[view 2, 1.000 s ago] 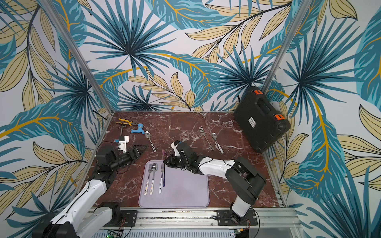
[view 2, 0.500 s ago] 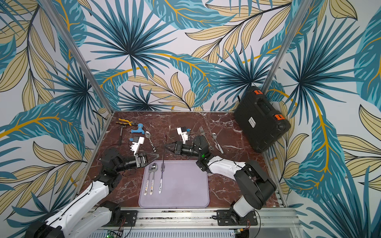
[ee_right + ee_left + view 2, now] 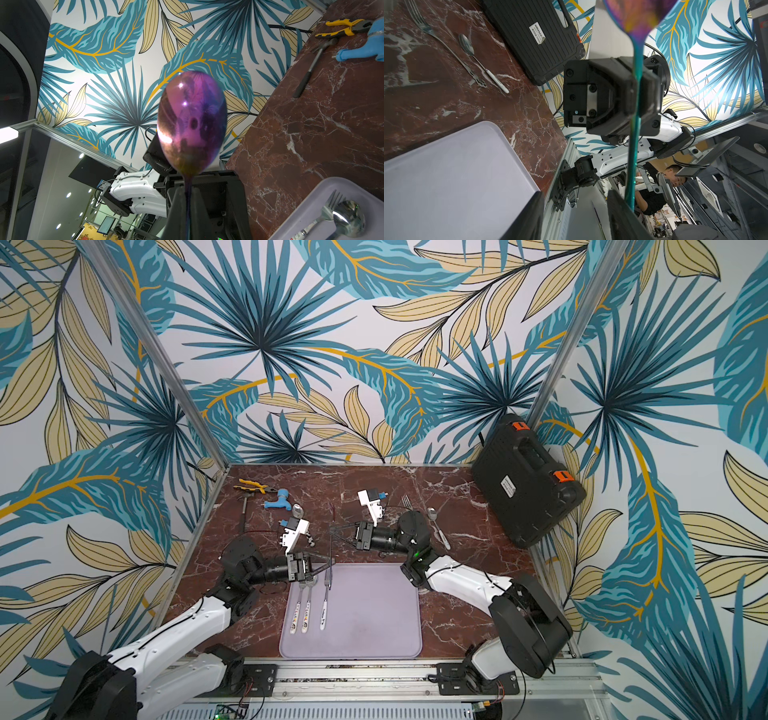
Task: Set the spoon and fork side by side
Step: Pick up the spoon from the tray.
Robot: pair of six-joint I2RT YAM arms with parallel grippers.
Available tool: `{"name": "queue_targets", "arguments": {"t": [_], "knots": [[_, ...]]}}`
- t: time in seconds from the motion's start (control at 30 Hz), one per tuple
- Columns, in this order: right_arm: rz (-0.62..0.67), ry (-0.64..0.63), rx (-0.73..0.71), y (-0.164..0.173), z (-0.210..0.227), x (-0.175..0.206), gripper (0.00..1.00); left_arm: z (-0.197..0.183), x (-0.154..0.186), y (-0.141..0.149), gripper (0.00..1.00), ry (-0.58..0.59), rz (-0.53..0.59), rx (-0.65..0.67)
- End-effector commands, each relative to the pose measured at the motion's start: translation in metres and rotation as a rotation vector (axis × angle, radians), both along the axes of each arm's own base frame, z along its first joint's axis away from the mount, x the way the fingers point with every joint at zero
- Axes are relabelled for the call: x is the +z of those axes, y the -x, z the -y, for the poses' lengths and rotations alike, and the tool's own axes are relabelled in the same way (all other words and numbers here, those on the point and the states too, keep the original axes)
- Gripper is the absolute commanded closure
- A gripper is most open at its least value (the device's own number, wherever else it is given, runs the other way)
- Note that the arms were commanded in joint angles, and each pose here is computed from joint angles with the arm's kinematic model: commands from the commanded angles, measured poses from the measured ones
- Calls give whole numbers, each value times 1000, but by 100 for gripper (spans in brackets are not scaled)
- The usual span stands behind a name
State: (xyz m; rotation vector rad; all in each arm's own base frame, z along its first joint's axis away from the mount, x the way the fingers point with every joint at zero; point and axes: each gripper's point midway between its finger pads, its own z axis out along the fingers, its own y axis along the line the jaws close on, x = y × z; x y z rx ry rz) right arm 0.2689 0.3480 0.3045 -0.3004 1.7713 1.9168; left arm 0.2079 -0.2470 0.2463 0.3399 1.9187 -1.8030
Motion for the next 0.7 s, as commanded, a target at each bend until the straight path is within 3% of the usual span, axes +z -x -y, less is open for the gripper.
{"name": "queue_targets", "arguments": {"t": [0.0,0.37,0.67], "knots": [[11,-11,7,-3,-2,1,100,3,21,8,49,45,94,-34],[97,44,-56,7,33,23,100,3,40,11,37,91,97,-47],[89,-2,-35,7,31,31,100,27,58,27,38,112,146,-138]]}}
